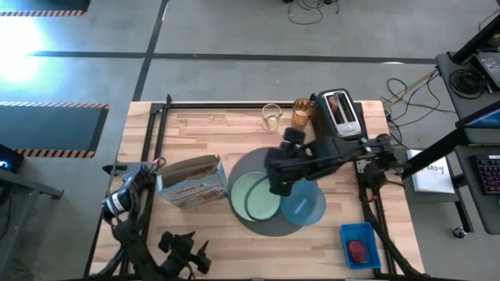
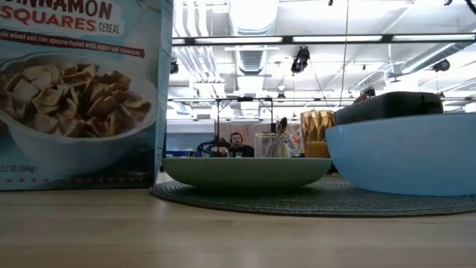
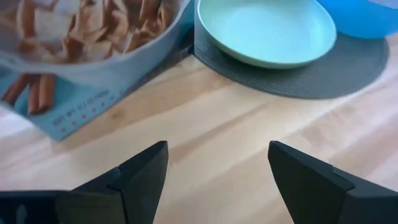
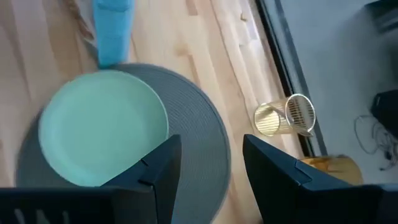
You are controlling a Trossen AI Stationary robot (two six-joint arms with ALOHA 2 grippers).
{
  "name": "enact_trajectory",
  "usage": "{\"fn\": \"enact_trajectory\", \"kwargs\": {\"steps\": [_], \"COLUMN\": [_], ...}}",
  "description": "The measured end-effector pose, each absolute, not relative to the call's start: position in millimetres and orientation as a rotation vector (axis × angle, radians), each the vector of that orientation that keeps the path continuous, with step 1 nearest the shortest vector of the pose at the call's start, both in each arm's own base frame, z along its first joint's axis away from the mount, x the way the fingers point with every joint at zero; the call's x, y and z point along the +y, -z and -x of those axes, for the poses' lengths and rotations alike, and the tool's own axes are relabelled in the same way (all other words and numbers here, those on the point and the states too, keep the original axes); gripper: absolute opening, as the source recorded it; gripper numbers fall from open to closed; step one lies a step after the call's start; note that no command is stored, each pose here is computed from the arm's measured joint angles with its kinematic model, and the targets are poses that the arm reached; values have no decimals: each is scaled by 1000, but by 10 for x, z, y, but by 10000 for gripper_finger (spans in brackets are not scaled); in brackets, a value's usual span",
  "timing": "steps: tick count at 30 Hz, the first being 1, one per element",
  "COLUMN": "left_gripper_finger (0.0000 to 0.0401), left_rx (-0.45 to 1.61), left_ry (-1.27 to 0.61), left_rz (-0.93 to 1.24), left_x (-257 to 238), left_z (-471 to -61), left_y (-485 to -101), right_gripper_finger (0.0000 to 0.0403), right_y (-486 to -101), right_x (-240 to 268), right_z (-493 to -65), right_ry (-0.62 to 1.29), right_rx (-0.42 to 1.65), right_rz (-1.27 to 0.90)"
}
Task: Arrange a breakfast setting
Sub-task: Pour the cereal from the cereal box into the blue bowl
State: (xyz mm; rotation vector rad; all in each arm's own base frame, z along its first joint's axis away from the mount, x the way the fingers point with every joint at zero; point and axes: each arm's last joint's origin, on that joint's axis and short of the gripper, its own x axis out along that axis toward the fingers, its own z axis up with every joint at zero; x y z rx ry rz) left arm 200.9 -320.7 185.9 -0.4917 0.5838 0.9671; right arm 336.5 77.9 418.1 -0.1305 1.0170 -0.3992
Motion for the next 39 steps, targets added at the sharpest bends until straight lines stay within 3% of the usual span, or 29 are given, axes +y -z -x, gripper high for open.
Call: {"fn": "enact_trajectory", "kwargs": {"steps": [8,14,24,33,39], "left_gripper_finger": [263,263,263,263,263], "left_rx": [602,595,574,561,554], "left_ry": [-938,-926,-938,-955,-960], "left_rz": [450,420,428,453,468], "left_x": [-3241,-3212,-3161,-3139,-3138], "left_z": [-1947,-1996,-2077,-2110,-2109], "left_y": [-1853,-1862,-1876,-1878,-1880], "right_gripper_finger": [164,164,164,164,164], "right_y": [-4194,-3980,-3247,-2433,-2147], "right_x": [994,968,915,914,941], "right_z": [-2703,-2209,-1789,-1476,-1413], "right_ry": [530,630,701,724,704], "right_rx": [916,846,785,706,687], "right_rz": [68,-33,-99,-302,-337]}}
